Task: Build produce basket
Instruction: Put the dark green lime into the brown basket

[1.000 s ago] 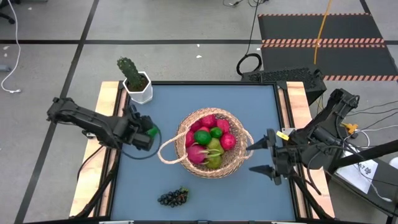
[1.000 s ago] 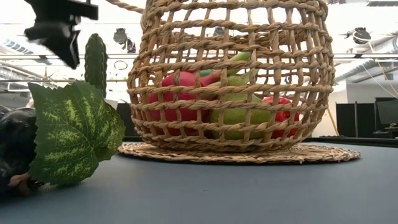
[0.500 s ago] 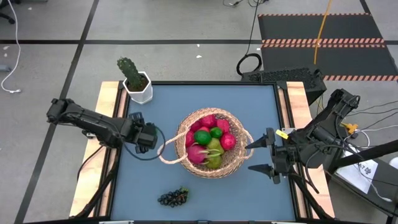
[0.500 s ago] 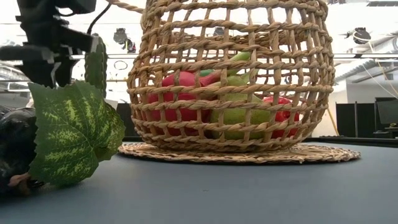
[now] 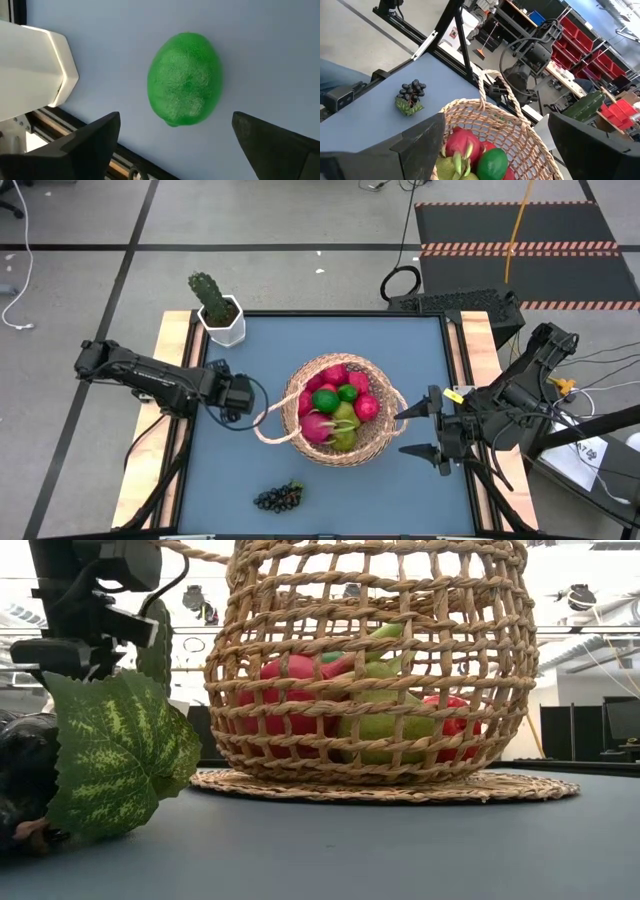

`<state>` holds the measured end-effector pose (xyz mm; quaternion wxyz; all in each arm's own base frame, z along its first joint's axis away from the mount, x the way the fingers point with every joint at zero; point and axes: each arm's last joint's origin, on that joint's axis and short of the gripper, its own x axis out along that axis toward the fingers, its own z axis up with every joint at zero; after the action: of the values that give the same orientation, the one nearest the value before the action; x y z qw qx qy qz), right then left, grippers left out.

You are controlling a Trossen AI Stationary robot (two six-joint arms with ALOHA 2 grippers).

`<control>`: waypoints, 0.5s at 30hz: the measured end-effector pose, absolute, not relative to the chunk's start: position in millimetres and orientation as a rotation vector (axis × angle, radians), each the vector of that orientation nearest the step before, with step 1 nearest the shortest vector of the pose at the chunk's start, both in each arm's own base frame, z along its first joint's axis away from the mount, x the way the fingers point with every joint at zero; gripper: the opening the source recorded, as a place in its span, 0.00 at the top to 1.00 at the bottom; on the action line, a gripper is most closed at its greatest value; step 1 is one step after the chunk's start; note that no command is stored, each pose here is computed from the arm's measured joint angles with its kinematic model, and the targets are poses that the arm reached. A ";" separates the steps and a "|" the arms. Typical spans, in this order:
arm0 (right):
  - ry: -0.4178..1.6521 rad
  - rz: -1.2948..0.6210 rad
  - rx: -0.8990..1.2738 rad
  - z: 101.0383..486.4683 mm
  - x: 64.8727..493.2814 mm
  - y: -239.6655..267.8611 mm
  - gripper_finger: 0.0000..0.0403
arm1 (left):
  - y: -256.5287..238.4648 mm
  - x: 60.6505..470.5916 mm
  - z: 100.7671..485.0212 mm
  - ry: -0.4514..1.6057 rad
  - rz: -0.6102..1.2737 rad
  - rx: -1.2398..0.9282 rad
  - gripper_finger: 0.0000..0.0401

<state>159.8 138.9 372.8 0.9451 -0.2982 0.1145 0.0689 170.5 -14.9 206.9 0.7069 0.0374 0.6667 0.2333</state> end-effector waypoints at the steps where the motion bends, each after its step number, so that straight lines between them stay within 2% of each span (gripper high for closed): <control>1: 0.233 0.140 -0.608 372.8 159.8 138.9 0.14 | -14.8 171.2 205.8 1.478 0.517 0.082 0.04; 15: 0.233 0.142 -0.615 372.8 159.8 138.9 0.14 | -14.9 179.7 196.4 1.502 0.530 0.094 0.04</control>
<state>159.8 138.9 372.8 0.9440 -0.3016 0.1142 0.0695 179.7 -14.9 196.4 0.6983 0.0422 0.6738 0.2377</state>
